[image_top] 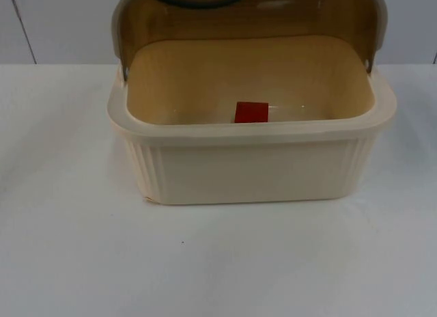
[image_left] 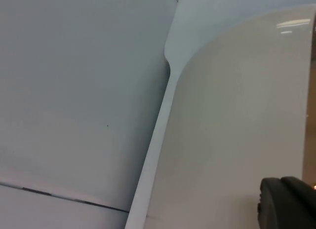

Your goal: Open the box lid with the left hand, place the block into the box with the right hand, then close the box lid with the left hand.

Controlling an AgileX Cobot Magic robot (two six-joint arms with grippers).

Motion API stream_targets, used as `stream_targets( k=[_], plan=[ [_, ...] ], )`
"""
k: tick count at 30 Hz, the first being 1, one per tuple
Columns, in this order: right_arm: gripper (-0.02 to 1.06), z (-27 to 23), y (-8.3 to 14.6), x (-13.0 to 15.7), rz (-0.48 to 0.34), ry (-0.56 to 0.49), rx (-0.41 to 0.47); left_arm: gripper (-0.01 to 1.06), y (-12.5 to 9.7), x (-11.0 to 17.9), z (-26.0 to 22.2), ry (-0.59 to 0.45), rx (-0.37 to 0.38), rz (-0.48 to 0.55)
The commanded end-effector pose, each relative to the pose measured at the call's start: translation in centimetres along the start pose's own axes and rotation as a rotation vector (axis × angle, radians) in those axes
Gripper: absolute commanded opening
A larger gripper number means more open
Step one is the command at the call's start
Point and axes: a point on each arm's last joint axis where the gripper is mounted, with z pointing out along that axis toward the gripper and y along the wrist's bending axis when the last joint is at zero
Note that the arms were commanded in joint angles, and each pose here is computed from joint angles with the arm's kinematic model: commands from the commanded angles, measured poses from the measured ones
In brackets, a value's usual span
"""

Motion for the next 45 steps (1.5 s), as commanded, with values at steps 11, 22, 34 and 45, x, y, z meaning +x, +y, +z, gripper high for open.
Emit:
stream_targets(
  k=[11, 22, 34, 45],
  plan=[
    [1.05, -0.3, -0.1, -0.3, 0.005, -0.014, 0.004, 0.00, -0.2, 0.1, 0.5, -0.005, 0.013, -0.035],
    [1.05, -0.3, -0.1, -0.3, 0.005, -0.021, 0.006, 0.00, -0.2, 0.3, 0.6, 0.008, 0.013, -0.030],
    [1.05, -0.3, -0.1, -0.3, 0.005, -0.023, 0.007, 0.00, -2.2, 2.7, 1.7, 0.075, 0.071, -0.067],
    [1.05, -0.3, -0.1, -0.4, 0.005, -0.027, 0.008, 0.00, -2.2, 1.9, 0.7, 0.057, 0.057, -0.086]
  ],
)
